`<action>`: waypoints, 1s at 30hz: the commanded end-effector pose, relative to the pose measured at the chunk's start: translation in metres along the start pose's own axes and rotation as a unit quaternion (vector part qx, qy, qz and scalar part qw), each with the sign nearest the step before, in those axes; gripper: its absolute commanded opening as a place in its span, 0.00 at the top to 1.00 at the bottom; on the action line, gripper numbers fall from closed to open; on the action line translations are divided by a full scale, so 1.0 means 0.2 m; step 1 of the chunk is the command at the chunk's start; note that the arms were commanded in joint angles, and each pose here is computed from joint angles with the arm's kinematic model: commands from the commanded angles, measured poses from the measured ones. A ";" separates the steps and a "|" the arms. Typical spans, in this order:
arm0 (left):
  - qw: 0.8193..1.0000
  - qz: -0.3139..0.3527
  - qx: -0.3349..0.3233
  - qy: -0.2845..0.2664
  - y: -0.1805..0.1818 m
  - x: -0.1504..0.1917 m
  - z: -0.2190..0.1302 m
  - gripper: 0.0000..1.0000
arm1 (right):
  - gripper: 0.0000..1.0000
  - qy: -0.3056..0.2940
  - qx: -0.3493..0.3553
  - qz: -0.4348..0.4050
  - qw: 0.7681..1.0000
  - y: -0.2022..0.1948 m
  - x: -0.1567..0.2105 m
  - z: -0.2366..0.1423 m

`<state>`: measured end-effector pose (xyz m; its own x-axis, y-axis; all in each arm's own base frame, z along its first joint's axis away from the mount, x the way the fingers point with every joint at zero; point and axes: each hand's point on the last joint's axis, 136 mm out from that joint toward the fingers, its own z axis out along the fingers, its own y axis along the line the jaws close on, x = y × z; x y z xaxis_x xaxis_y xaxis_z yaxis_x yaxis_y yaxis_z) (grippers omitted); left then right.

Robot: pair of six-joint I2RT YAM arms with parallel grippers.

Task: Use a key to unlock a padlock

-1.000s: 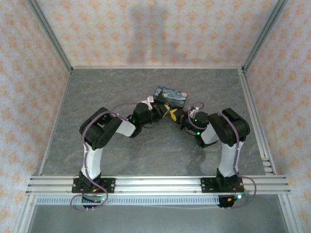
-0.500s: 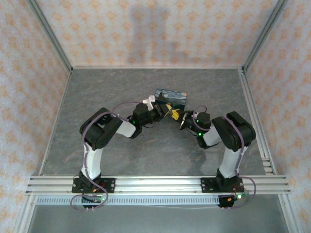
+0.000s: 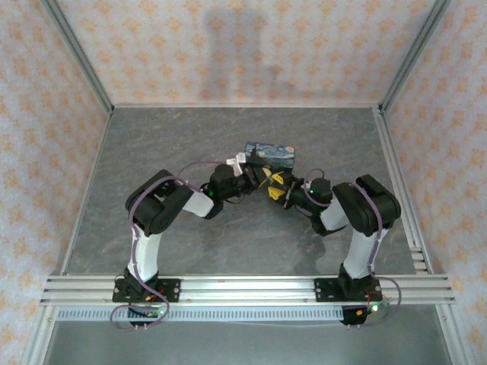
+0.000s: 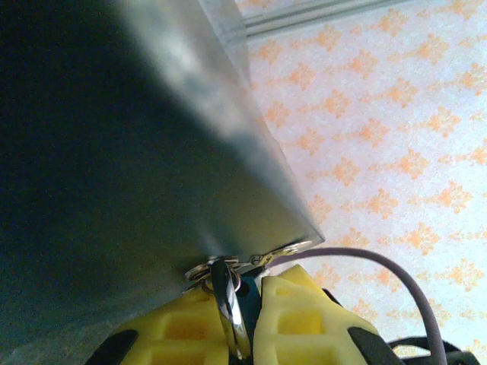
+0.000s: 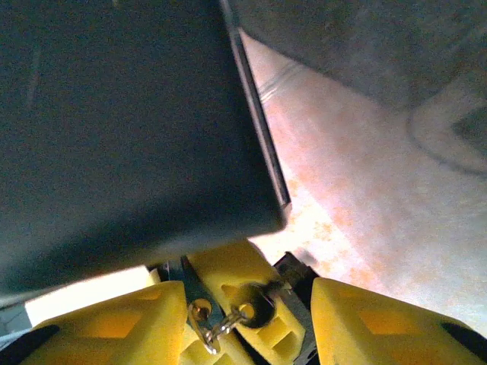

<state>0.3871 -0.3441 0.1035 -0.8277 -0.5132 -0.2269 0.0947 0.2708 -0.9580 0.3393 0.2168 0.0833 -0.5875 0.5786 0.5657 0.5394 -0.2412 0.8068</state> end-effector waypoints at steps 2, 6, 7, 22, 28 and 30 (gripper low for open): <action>0.998 0.035 -0.025 0.054 0.01 0.13 -0.01 1.00 | 0.51 0.008 0.058 -0.038 0.998 -0.15 -0.04 -0.05; 0.995 0.048 -0.072 0.055 0.10 0.14 -0.04 0.95 | 0.51 -0.004 0.109 -0.069 0.992 -0.26 -0.08 -0.09; 0.994 0.049 -0.080 0.055 0.12 0.14 -0.05 0.95 | 0.51 -0.006 0.120 -0.080 0.989 -0.28 -0.09 -0.10; 0.980 0.082 -0.165 0.074 0.21 0.19 -0.15 0.57 | 0.57 -0.061 0.321 -0.345 0.880 -0.14 -0.09 -0.31; 0.974 0.107 -0.193 0.057 0.18 0.16 -0.28 0.56 | 0.60 -0.047 0.333 -0.419 0.843 -0.08 -0.02 -0.34; 0.968 0.124 -0.212 0.048 0.16 0.14 -0.34 0.55 | 0.59 -0.048 0.346 -0.458 0.817 -0.06 0.01 -0.36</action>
<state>0.3350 -0.3146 0.0797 -0.8748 -0.3364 -0.3488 0.0787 0.6115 -0.7873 0.2995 0.1725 0.0790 -0.8779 0.4545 -0.1506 0.2405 0.6907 0.6820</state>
